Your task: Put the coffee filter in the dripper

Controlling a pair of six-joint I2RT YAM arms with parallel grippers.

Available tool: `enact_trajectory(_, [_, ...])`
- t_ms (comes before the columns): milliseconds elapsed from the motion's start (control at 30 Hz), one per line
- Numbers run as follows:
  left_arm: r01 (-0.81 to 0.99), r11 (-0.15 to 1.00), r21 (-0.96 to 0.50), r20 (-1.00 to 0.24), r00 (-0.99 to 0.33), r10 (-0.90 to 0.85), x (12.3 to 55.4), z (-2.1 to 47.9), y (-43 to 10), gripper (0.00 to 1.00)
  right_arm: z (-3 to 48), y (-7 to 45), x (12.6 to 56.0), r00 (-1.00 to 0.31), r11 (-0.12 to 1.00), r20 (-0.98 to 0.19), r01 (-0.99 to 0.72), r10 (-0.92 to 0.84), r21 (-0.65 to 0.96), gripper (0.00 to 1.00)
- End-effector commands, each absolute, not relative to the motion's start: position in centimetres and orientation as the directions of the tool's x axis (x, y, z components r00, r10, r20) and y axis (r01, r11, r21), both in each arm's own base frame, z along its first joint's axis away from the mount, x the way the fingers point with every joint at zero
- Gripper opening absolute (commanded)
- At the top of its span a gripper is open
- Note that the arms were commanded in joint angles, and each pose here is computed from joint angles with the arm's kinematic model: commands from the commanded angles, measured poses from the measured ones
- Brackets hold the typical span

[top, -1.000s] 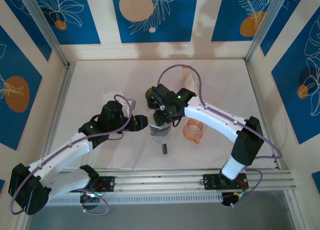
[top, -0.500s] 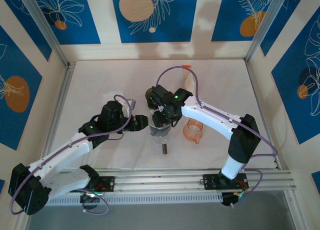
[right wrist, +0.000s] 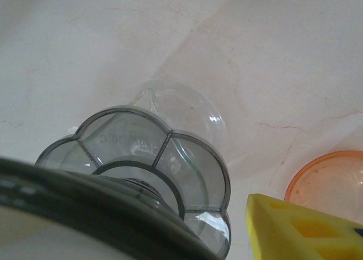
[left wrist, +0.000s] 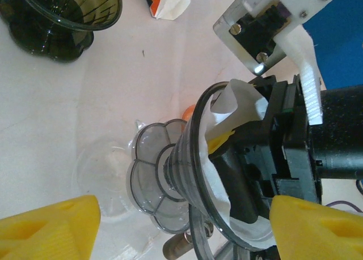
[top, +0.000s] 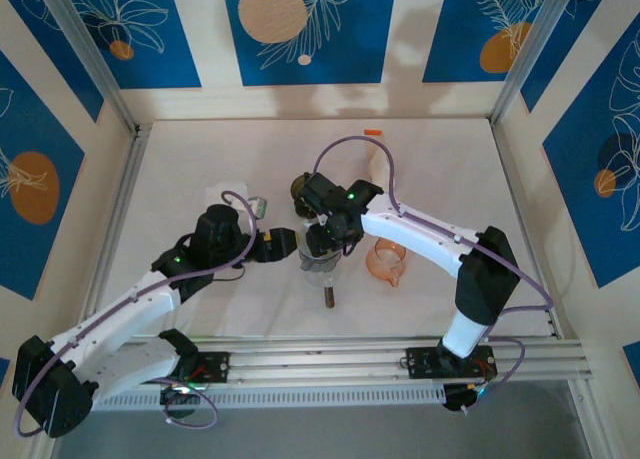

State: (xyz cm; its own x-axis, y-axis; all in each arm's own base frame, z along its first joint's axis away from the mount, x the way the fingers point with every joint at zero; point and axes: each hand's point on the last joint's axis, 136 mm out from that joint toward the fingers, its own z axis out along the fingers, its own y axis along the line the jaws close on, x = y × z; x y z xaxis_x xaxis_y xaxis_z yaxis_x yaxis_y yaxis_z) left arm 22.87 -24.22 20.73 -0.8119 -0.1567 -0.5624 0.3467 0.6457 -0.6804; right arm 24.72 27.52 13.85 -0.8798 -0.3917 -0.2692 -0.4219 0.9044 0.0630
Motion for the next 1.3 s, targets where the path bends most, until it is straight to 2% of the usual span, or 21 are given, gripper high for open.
enact_trajectory(0, [0.364,0.624,-0.691,-0.566,-0.810,-0.155,22.7,21.0,-24.8,0.79,12.8,27.2,24.5,-0.890,0.913,-0.248,-0.406,-0.383,0.047,0.61])
enact_trajectory(233, [0.355,0.621,-0.699,-0.546,-0.826,-0.142,22.8,20.1,-25.3,0.86,12.8,27.2,24.5,-0.889,0.913,-0.249,-0.406,-0.383,0.045,0.61])
enact_trajectory(367, [0.351,0.624,-0.698,-0.538,-0.833,-0.133,22.8,19.8,-25.4,0.87,12.9,27.2,24.5,-0.890,0.914,-0.251,-0.404,-0.381,0.045,0.61])
enact_trajectory(833, [0.307,0.674,-0.673,-0.523,-0.841,-0.139,22.9,18.8,-24.4,0.70,15.6,27.1,24.8,-0.877,0.916,-0.317,-0.396,-0.360,0.057,0.61])
enact_trajectory(1267, [0.298,0.680,-0.670,-0.521,-0.841,-0.145,22.8,18.7,-24.2,0.68,19.8,25.8,24.3,-0.856,0.926,-0.408,-0.372,-0.317,0.060,0.61])
